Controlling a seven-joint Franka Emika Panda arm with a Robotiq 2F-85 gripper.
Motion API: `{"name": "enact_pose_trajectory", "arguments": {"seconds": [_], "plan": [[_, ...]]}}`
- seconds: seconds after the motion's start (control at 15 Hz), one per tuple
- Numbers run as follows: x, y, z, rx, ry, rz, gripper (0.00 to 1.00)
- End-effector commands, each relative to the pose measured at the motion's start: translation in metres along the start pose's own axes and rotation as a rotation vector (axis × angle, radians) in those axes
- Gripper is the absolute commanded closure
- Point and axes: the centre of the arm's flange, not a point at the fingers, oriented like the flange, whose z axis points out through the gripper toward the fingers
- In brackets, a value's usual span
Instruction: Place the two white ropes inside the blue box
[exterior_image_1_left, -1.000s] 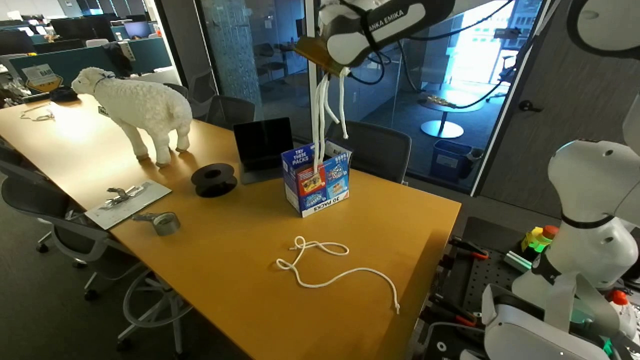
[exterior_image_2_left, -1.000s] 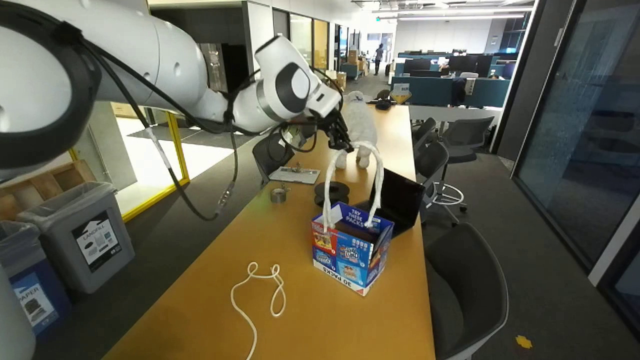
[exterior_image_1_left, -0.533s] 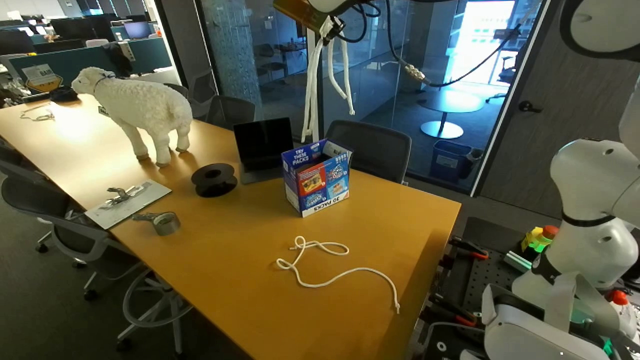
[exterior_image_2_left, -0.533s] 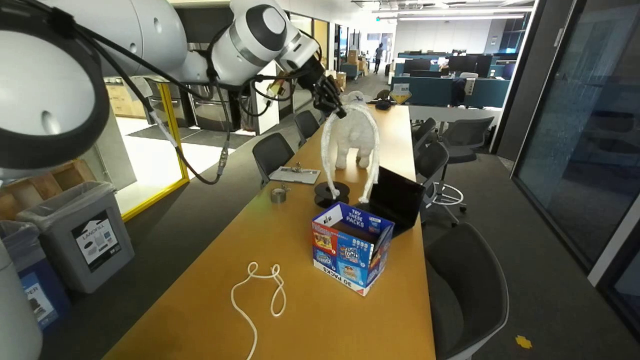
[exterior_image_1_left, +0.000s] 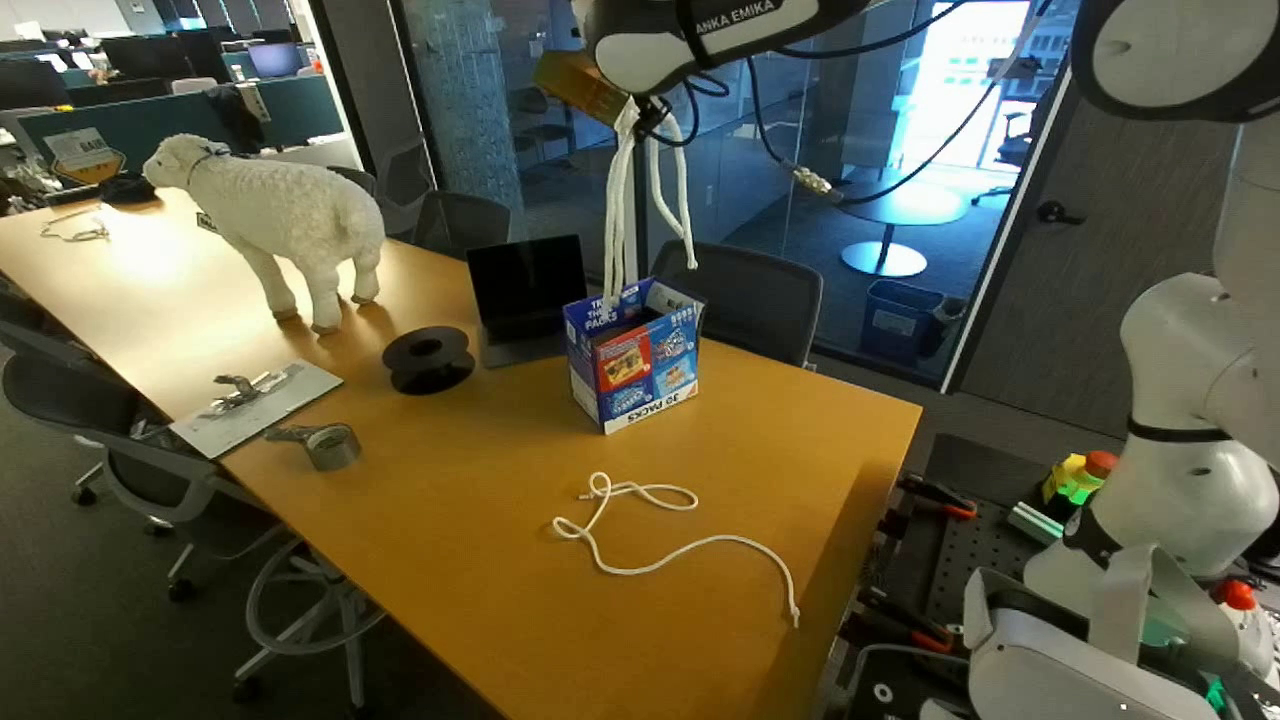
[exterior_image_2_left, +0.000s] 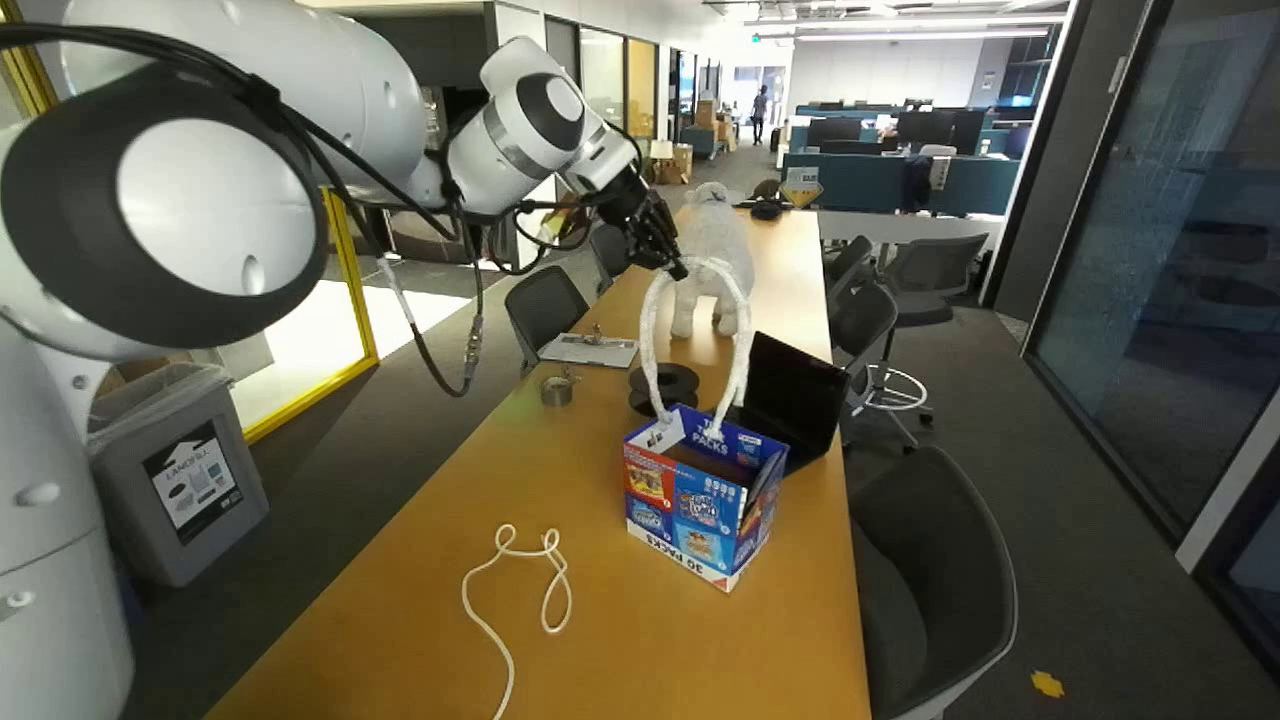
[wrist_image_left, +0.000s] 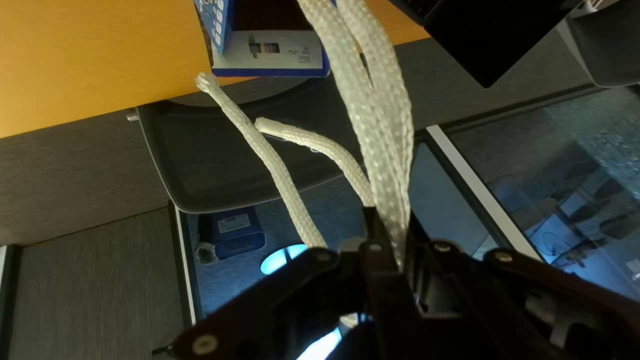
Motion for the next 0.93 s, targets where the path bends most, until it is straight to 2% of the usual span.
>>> {"name": "enact_pose_trajectory", "arguments": {"seconds": [0.0,0.87], "plan": [[-0.019,-0.009,0.022,0.018,0.011,0.017,0.97],[-0.101,-0.018,0.092,0.063,0.027,-0.099,0.97]]}}
